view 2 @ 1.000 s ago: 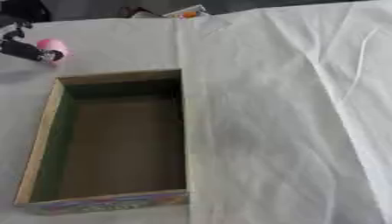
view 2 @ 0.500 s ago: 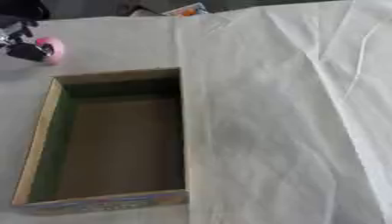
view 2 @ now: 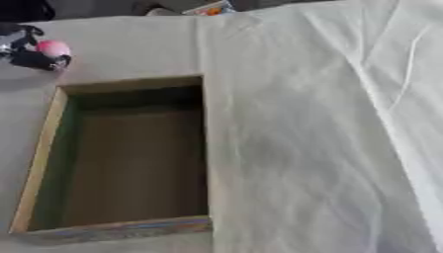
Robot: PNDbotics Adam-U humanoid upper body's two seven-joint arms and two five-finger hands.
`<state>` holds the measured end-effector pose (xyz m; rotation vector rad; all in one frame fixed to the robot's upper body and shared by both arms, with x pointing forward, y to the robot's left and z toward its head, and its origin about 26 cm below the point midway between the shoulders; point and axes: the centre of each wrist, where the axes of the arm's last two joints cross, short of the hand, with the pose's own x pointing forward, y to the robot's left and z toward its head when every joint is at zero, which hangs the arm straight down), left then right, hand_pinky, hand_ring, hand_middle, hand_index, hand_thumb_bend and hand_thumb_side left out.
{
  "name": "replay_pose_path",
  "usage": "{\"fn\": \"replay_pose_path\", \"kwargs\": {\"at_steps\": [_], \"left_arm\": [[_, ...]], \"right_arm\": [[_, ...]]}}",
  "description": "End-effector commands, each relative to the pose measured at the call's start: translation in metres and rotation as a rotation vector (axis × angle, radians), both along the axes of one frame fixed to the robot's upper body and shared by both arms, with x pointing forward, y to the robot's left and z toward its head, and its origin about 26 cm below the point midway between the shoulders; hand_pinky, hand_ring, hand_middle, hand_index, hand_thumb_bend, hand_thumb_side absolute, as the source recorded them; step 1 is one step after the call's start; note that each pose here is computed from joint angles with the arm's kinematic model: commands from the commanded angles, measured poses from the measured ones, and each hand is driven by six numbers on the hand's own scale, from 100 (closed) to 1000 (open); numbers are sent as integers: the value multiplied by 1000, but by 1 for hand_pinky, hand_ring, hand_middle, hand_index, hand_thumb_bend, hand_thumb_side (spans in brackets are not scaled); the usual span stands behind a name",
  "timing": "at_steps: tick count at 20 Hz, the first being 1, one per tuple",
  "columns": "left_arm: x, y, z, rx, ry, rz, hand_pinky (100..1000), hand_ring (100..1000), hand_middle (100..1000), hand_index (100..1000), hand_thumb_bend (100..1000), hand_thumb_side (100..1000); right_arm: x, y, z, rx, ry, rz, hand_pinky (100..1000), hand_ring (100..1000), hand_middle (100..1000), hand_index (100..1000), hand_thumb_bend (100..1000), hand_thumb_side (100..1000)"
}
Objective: Pick up objects on the table and place them in the box.
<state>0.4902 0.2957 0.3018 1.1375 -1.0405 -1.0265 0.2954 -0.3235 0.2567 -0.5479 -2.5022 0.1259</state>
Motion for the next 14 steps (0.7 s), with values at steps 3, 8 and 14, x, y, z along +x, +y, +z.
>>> {"fn": "replay_pose_path", "kwargs": {"at_steps": [3, 8, 14], "left_arm": [[-1, 3, 13, 47, -37, 47, 777, 848, 836, 1000, 438, 642], [2, 0, 9, 105, -46, 65, 760, 831, 814, 1000, 341, 617], [2, -2, 9, 110, -64, 61, 732, 793, 771, 1000, 215, 558]], "right_arm": [[-2, 1, 9, -23, -31, 4, 629, 817, 799, 900, 100, 1000], [-2, 1, 9, -25, -32, 9, 630, 816, 799, 900, 100, 1000], [-2, 2, 9, -27, -30, 10, 631, 817, 799, 901, 100, 1000]]}}
